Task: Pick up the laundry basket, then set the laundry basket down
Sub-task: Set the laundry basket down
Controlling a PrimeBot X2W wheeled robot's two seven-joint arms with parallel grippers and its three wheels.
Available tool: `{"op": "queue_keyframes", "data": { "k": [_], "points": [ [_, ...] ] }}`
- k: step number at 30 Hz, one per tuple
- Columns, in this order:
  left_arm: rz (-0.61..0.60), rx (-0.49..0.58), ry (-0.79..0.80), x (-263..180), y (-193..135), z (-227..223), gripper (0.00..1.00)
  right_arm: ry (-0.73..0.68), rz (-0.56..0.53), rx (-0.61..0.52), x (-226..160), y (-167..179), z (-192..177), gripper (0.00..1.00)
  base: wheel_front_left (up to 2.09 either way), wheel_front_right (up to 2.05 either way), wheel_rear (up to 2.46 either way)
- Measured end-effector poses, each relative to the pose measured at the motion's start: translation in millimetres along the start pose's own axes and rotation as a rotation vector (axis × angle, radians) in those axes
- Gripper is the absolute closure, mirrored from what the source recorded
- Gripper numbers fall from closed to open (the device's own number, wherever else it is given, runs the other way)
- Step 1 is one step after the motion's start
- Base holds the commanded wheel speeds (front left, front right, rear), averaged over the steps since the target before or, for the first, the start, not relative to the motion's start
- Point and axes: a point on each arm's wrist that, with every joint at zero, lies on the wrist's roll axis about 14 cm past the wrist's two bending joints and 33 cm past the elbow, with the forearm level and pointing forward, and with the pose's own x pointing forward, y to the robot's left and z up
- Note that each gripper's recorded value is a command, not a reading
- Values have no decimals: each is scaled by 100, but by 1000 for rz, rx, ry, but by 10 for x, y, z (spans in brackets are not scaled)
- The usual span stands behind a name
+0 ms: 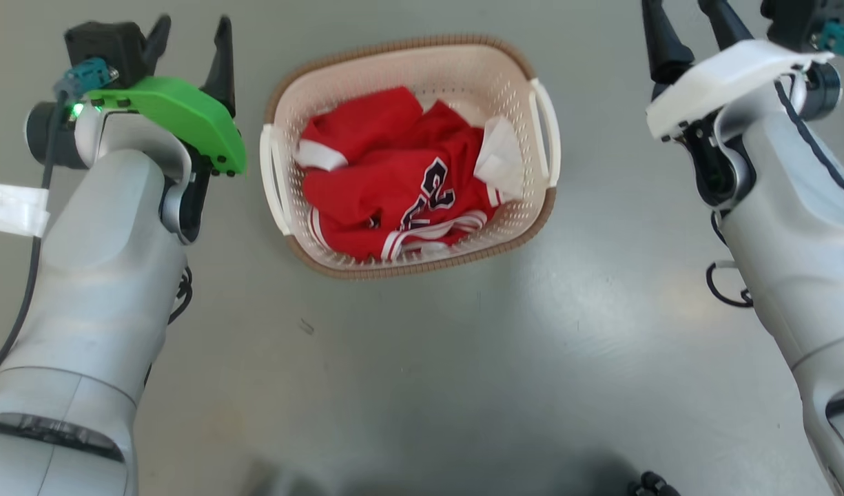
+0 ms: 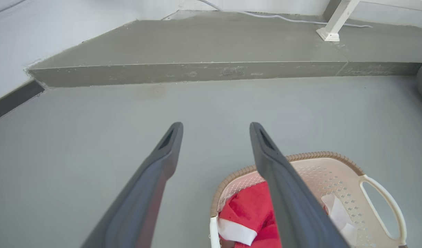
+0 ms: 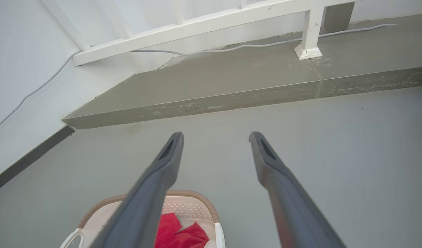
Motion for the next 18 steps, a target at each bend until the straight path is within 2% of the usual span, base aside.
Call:
{"op": "queue_keyframes", "data": {
  "k": [9, 18],
  "points": [
    [2, 44, -181, -327, -163, 624, 0, -154, -11, -76, -356, 93, 548, 0, 0, 0, 0],
    [46, 68, -302, -804, -221, 933, 0, -283, -20, -125, -799, 238, 939, 0, 0, 0, 0]
  ]
}}
